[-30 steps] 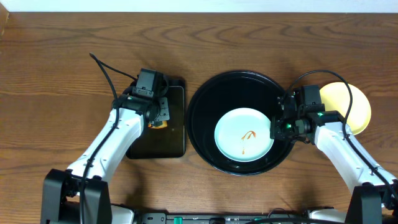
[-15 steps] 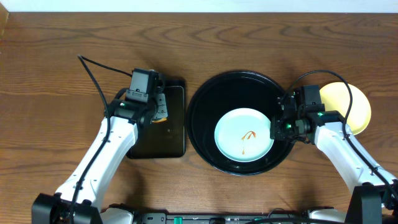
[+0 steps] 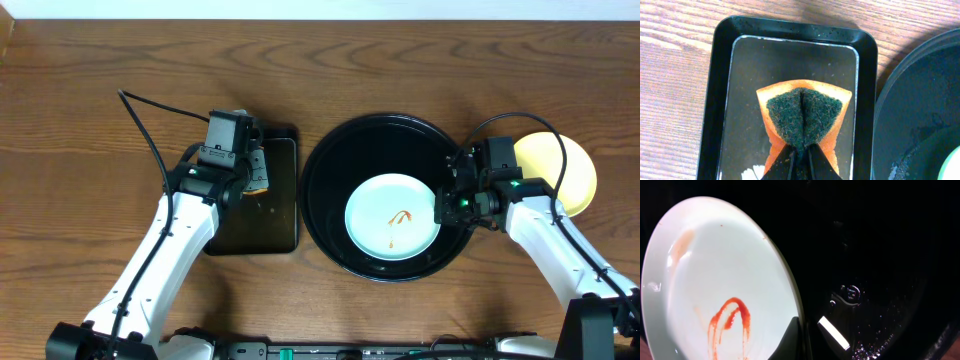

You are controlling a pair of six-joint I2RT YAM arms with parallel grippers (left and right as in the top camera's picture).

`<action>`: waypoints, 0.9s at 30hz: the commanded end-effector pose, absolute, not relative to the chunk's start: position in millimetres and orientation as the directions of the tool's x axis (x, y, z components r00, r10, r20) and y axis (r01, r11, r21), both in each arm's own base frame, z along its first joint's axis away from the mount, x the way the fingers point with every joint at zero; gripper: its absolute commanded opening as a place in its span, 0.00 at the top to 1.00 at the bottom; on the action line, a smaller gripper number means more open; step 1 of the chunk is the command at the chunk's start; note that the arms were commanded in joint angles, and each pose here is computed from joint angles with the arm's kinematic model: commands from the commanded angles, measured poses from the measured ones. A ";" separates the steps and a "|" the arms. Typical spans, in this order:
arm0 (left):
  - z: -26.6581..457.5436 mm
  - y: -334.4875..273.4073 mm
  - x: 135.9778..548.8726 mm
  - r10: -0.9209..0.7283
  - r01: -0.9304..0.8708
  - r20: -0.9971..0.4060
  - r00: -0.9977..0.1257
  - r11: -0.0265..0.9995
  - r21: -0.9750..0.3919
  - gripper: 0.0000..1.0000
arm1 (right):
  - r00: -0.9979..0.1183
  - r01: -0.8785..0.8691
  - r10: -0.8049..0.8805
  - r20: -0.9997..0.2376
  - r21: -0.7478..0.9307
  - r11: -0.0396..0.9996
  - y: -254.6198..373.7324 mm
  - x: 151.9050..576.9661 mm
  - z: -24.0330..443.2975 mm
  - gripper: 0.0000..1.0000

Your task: Clean dirty plates on tray and stack at the side

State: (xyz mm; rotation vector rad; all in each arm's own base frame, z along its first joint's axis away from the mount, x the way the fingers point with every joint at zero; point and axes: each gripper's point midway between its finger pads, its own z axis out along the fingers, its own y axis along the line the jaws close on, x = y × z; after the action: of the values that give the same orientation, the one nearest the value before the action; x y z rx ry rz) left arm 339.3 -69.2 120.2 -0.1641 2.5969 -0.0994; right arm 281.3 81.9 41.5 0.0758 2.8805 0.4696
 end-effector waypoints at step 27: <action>149.3 -75.3 374.7 -0.153 -0.070 -0.654 -0.741 0.986 -0.153 0.93 | -0.975 -0.003 0.070 -0.211 0.324 0.946 86.6 279.6 40.4 0.99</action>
State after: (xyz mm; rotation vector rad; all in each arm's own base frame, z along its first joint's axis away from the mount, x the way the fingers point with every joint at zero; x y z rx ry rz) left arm 369.2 -76.7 141.5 -0.1637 2.4470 -0.1543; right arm 283.2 82.1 42.1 0.0739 2.8722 0.4696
